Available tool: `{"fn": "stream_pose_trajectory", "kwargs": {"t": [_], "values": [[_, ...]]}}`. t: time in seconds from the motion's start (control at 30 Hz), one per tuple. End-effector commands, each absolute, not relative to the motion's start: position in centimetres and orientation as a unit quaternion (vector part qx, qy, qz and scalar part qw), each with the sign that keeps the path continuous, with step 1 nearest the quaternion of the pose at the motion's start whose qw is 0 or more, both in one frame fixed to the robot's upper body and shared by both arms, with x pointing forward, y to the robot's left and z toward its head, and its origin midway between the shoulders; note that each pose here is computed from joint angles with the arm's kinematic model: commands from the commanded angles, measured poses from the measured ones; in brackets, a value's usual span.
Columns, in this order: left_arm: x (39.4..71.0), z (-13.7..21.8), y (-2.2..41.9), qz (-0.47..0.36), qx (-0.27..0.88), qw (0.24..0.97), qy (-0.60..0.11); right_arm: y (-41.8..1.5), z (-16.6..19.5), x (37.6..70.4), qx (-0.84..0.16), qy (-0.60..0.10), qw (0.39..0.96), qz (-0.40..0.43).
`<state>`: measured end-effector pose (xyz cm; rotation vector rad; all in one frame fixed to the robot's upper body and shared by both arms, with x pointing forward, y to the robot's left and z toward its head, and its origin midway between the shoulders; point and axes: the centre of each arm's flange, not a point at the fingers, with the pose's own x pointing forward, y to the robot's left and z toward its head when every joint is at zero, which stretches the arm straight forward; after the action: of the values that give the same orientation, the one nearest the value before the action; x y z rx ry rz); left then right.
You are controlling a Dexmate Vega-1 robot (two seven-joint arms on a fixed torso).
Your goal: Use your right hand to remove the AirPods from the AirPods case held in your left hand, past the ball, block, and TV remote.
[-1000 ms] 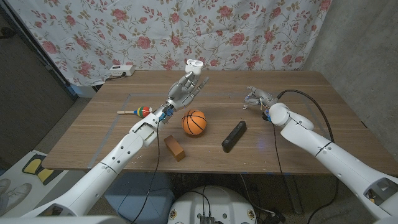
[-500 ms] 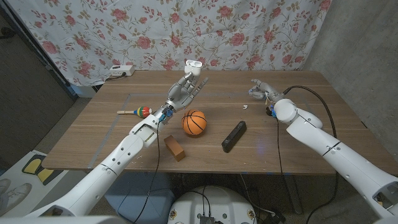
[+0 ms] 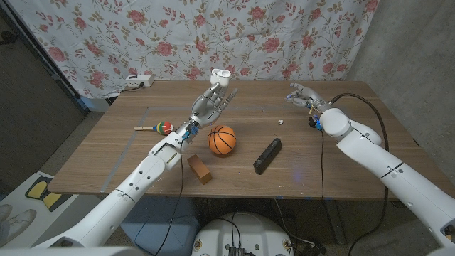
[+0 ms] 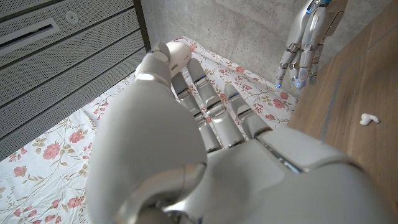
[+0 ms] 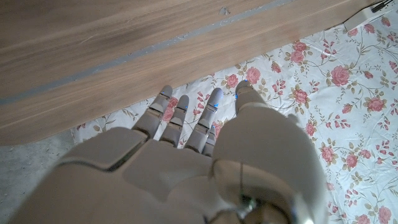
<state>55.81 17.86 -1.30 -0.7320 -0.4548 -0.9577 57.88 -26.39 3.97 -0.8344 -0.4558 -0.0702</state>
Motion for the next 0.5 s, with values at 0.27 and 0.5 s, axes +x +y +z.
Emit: {"fn": "stream_pose_trajectory", "kwargs": {"t": [0.27,0.5], "values": [[55.3,-1.1,17.9,-0.439,-0.338,0.803,-0.22,-26.9,6.2,54.4,-0.369,-0.267,0.89,-0.013],[55.3,-1.1,17.3,-0.443,-0.34,0.801,-0.217,-26.9,7.2,52.7,-0.361,-0.288,0.887,-0.003]]}}
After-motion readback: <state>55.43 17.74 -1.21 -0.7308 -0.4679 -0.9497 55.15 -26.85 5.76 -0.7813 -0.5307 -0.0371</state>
